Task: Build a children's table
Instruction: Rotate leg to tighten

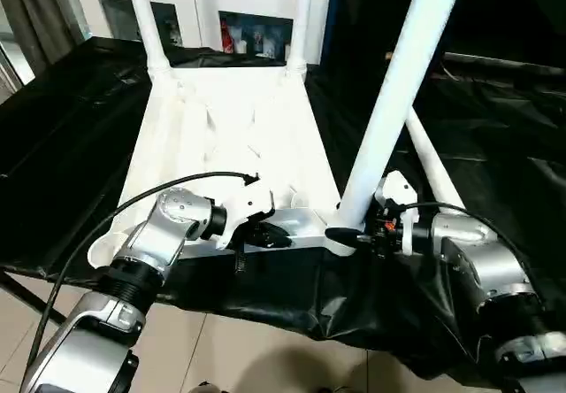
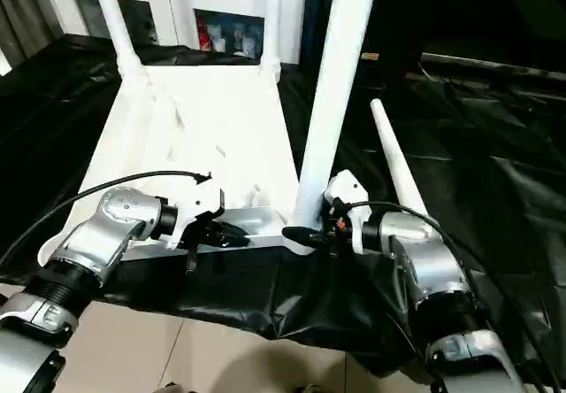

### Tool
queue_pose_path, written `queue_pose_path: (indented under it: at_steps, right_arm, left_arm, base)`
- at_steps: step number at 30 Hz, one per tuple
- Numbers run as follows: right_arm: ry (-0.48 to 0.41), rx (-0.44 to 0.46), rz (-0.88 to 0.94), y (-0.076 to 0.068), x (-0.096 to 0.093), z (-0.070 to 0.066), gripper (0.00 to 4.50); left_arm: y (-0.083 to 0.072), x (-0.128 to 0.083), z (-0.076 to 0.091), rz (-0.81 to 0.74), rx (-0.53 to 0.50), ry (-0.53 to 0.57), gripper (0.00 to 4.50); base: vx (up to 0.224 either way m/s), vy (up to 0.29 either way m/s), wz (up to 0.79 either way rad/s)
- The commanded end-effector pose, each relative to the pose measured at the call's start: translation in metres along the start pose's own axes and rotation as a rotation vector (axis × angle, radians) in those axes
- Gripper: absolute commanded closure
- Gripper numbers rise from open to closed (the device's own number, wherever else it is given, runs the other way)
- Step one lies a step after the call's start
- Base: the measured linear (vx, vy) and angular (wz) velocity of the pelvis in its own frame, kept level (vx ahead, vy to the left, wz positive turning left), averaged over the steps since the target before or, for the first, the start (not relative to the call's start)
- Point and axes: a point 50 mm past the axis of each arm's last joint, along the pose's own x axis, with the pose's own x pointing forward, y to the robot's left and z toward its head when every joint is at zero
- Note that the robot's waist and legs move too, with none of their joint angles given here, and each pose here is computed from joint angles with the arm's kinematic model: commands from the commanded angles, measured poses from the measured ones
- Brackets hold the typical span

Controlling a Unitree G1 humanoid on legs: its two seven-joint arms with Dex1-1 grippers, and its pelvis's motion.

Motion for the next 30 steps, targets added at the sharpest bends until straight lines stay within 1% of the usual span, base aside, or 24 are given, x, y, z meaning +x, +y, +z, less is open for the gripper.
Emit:
queue_pose_path:
  at_steps: [1, 2, 3, 5, 6, 7, 9, 10, 11, 12, 13, 14, 15, 16, 17, 18, 20, 23, 25, 27, 28, 29, 30]
  right_arm:
    - [0.025, 0.045, -0.092, 0.000, 0.007, -0.011, 1.76]
    - [0.011, 0.089, -0.195, -0.004, 0.012, -0.014, 1.76]
    - [0.002, 0.118, -0.255, -0.006, 0.015, -0.016, 1.77]
    - [-0.018, 0.204, -0.398, -0.009, 0.024, -0.020, 1.77]
    - [-0.023, 0.236, -0.437, -0.009, 0.028, -0.021, 1.77]
    - [-0.023, 0.236, -0.437, -0.009, 0.028, -0.021, 1.77]
    - [-0.013, 0.306, -0.550, -0.007, 0.041, -0.023, 1.77]
    - [0.010, 0.307, -0.579, -0.003, 0.053, -0.022, 1.77]
    - [0.014, 0.300, -0.580, -0.001, 0.055, -0.021, 1.77]
    - [-0.023, 0.305, -0.553, 0.003, 0.063, -0.015, 1.22]
    - [-0.035, 0.312, -0.555, 0.003, 0.065, -0.014, 1.22]
    - [-0.039, 0.314, -0.555, 0.003, 0.065, -0.013, 1.08]
    - [-0.048, 0.311, -0.549, 0.003, 0.066, -0.012, 1.05]
    - [-0.051, 0.306, -0.544, 0.003, 0.066, -0.011, 1.05]
    - [-0.057, 0.300, -0.547, 0.003, 0.065, -0.010, 0.90]
    - [-0.066, 0.275, -0.564, 0.001, 0.063, -0.007, 0.75]
    - [-0.080, 0.241, -0.595, -0.002, 0.060, -0.005, 0.75]
    - [-0.124, 0.205, -0.700, -0.011, 0.047, -0.001, 0.75]
    - [-0.169, 0.215, -0.798, -0.019, 0.033, 0.000, 0.75]
    - [-0.198, 0.234, -0.869, -0.023, 0.022, -0.002, 0.75]
    - [-0.202, 0.237, -0.881, -0.023, 0.020, -0.003, 0.66]
    - [-0.208, 0.234, -0.892, -0.023, 0.019, -0.004, 0.64]
    - [-0.213, 0.235, -0.895, -0.022, 0.018, -0.005, 0.64]
  left_arm:
    - [0.008, 0.008, 0.011, 0.105, -0.002, -0.028, 4.50]
    - [0.013, 0.015, 0.013, 0.168, -0.020, -0.023, 4.50]
    - [0.015, 0.019, 0.015, 0.205, -0.032, -0.023, 4.50]
    - [0.020, 0.032, 0.023, 0.304, -0.076, -0.029, 4.50]
    - [0.021, 0.038, 0.026, 0.337, -0.099, -0.035, 4.50]
    - [0.021, 0.038, 0.026, 0.337, -0.099, -0.035, 4.50]
    - [0.020, 0.055, 0.038, 0.406, -0.148, -0.051, 4.50]
    - [0.015, 0.068, 0.045, 0.403, -0.155, -0.057, 4.50]
    - [0.014, 0.071, 0.047, 0.400, -0.154, -0.058, 4.50]
    - [0.009, 0.078, 0.051, 0.372, -0.124, -0.052, 4.50]
    - [0.008, 0.080, 0.052, 0.366, -0.119, -0.051, 4.50]
    - [0.007, 0.080, 0.052, 0.364, -0.118, -0.051, 4.50]
    - [0.007, 0.081, 0.051, 0.356, -0.114, -0.050, 4.50]
    - [0.006, 0.081, 0.051, 0.352, -0.112, -0.050, 4.50]
    - [0.006, 0.080, 0.050, 0.351, -0.105, -0.046, 4.50]
    - [0.007, 0.080, 0.050, 0.348, -0.093, -0.047, 4.50]
    - [0.008, 0.079, 0.049, 0.351, -0.092, -0.046, 4.50]
    - [0.014, 0.076, 0.051, 0.395, -0.074, -0.054, 4.50]
    - [0.024, 0.073, 0.058, 0.477, -0.069, -0.092, 4.50]
    - [0.035, 0.069, 0.069, 0.601, -0.079, -0.145, 4.50]
    - [0.037, 0.067, 0.071, 0.631, -0.085, -0.159, 4.22]
    - [0.041, 0.065, 0.077, 0.670, -0.113, -0.200, 4.06]
    - [0.044, 0.064, 0.080, 0.691, -0.124, -0.218, 3.95]
  base:
    - [0.000, 0.000, 0.00]
    - [0.000, 0.000, 0.00]
    - [0.000, 0.000, 0.00]
    - [0.000, 0.000, 0.00]
    - [0.000, 0.000, 0.00]
    - [0.000, 0.000, 0.00]
    - [0.000, 0.000, 0.00]
    - [0.000, 0.000, 0.00]
    - [0.000, 0.000, 0.00]
    - [0.000, 0.000, 0.00]
    - [0.000, 0.000, 0.00]
    - [0.000, 0.000, 0.00]
    - [0.000, 0.000, 0.00]
    - [0.000, 0.000, 0.00]
    - [0.000, 0.000, 0.00]
    - [0.000, 0.000, 0.00]
    - [0.000, 0.000, 0.00]
    - [0.000, 0.000, 0.00]
    - [0.000, 0.000, 0.00]
    - [0.000, 0.000, 0.00]
    - [0.000, 0.000, 0.00]
    - [0.000, 0.000, 0.00]
    - [0.000, 0.000, 0.00]
